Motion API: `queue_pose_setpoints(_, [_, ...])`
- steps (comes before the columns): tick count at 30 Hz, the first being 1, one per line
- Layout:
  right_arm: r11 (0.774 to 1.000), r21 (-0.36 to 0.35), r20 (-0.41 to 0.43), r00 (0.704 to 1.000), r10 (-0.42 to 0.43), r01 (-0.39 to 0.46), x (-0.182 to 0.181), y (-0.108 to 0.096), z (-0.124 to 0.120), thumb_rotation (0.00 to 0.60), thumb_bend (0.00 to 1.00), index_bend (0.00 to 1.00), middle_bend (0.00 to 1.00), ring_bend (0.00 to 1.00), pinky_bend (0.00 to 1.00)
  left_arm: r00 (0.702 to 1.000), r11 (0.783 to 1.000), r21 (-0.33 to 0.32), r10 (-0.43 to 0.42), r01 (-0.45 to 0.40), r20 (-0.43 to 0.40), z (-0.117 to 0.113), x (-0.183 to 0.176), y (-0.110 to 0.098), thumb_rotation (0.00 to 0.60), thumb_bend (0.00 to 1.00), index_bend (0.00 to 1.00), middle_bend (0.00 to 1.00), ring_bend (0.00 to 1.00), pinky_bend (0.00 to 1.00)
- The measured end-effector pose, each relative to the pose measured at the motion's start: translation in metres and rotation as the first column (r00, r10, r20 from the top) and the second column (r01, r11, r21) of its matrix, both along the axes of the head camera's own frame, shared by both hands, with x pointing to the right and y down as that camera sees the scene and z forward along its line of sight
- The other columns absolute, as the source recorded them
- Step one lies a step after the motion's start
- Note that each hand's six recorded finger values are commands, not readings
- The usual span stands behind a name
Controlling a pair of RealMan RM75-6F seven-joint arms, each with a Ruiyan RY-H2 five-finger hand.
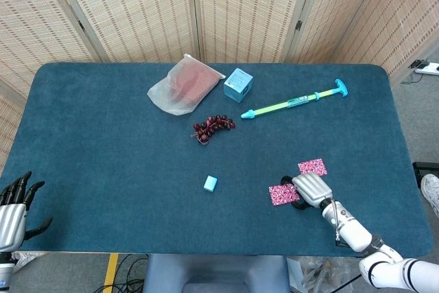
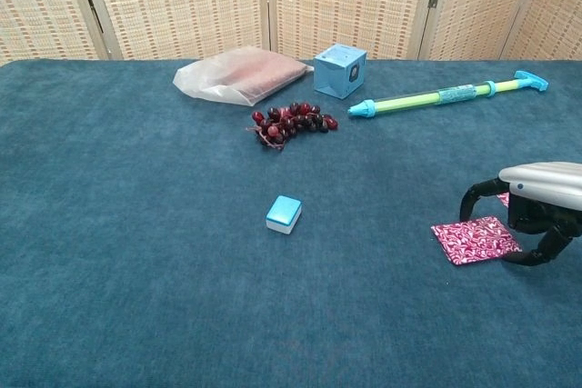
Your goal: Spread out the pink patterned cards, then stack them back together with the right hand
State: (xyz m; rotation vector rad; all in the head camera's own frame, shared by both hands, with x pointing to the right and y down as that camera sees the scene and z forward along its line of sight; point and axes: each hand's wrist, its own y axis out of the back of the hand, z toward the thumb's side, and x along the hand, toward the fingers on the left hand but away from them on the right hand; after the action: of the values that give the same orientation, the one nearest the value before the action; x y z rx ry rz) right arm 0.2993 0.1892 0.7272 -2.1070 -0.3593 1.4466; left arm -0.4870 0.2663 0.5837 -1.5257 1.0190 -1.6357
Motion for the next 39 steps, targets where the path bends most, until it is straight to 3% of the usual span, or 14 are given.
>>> queue_pose_setpoints(21, [1.0,0.017,-0.005,1.0,0.0,0.0,0.003,-0.003,-0.004,0.6,0.32,0.22,1.0,1.0,1.0,1.0,1.0,-0.006,0.0,0.0,0.002,0.002,0.0,0.001,0.6,0.26,0.2,0.04,0.05,0.13])
queue_pose_setpoints(32, [0.99,0.109,-0.065,0.993,0.099,-0.091,0.039,-0.041,-0.017,0.6,0.32,0.22,1.0,1.0,1.0,1.0,1.0,-0.005,0.003,-0.003,0.001,0.001,0.001,0.0,0.6,0.26,0.2,0.04,0.05,0.13])
queue_pose_setpoints(39, [0.987,0.105,-0.14,0.981,0.135,-0.121,0.063,-0.048,-0.007,0.6,0.32,0.22,1.0,1.0,1.0,1.0,1.0,-0.006,0.003,-0.003,0.005,0.001,0.002,0.001,0.6,0.26,0.2,0.04,0.05,0.13])
